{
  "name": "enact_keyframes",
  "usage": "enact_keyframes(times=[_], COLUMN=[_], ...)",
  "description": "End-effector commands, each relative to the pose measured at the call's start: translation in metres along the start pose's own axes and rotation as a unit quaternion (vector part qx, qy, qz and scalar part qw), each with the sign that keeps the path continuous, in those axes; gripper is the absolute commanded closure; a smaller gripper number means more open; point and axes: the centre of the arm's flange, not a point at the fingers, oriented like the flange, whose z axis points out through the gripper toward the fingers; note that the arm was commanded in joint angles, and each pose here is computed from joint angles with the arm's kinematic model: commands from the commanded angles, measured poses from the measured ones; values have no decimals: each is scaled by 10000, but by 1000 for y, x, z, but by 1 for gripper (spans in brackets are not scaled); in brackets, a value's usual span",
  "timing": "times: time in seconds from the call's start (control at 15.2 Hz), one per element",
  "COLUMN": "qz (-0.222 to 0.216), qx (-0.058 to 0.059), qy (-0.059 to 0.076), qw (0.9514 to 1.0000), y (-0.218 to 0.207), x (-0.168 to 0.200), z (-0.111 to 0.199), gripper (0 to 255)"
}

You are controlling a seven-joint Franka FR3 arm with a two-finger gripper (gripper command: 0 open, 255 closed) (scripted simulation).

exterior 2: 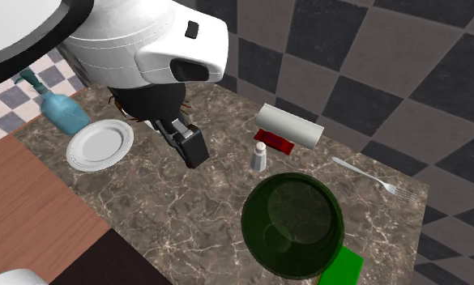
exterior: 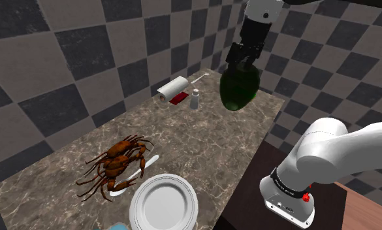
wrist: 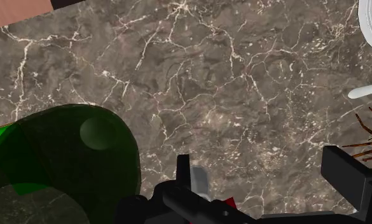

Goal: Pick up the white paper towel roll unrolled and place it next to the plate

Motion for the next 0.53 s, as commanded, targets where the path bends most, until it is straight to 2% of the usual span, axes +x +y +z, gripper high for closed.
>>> enact_keyframes(times=[0.0,0.2,0.46], qz=[0,505,1177], qx=[0,-117,-273], qy=[0,-13,-31], qw=[10000,9987,9927], y=[0,-24,-50], x=[0,28,69], z=[0,20,48], gripper=[0,0,0])
